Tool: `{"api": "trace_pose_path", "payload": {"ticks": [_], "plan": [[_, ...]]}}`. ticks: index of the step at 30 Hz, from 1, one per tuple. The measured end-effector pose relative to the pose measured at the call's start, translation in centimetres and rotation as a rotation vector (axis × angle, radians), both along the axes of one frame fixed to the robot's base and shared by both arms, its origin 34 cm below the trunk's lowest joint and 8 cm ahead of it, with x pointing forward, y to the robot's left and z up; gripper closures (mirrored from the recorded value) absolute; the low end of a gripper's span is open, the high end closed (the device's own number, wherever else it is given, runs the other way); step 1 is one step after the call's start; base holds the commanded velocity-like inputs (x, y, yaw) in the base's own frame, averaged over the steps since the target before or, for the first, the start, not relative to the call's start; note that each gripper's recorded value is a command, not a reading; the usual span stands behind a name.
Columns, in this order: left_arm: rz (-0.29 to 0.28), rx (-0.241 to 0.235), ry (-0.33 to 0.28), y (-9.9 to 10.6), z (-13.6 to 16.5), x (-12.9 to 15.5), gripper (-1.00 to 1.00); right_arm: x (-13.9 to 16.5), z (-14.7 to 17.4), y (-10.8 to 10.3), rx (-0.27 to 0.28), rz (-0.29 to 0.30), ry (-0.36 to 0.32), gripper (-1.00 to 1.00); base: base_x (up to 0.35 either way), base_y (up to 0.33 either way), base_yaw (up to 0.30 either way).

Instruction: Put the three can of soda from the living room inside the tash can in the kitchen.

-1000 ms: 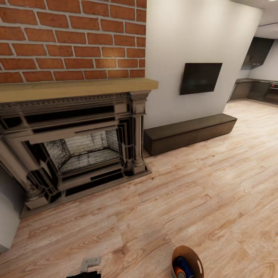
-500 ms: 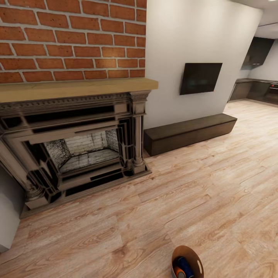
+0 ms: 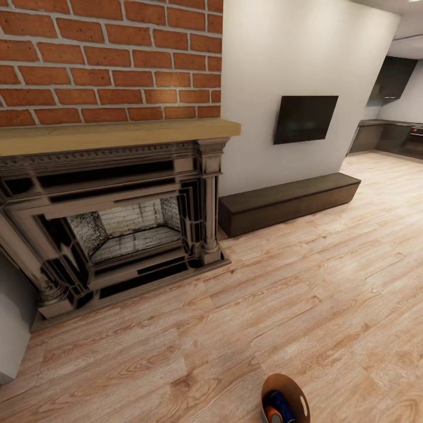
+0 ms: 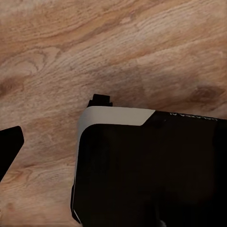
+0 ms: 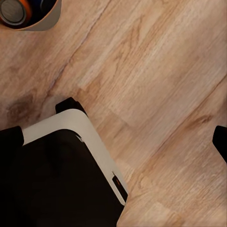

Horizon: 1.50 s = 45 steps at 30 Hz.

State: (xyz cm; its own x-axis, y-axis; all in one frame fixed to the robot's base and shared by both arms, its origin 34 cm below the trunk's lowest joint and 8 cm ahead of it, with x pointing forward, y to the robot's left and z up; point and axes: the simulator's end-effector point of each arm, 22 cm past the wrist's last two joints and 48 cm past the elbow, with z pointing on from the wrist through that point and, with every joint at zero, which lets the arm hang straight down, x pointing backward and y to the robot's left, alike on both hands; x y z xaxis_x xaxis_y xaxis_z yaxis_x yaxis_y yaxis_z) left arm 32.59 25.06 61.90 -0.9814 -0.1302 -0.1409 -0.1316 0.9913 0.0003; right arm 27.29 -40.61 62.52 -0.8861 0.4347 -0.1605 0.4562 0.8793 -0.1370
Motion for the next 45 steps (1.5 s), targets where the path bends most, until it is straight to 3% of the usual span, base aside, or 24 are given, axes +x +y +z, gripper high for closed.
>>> {"api": "trace_pose_path", "payload": {"ticks": [26,36,45], "plan": [[0.000,0.008,0.047,0.4,-0.5,-3.3,-1.00,-2.5,-0.6,2.2,0.046,-0.006,0.052,-1.00,0.000,0.000,0.000],[0.001,0.008,0.081,0.4,-0.8,-6.0,-1.00,-3.6,-0.8,3.2,0.067,-0.008,0.076,-1.00,0.000,0.000,0.000],[0.001,0.008,0.085,0.4,-0.8,-6.3,-1.00,-3.8,-0.9,3.4,0.071,-0.009,0.079,-1.00,0.000,0.000,0.000]]}}
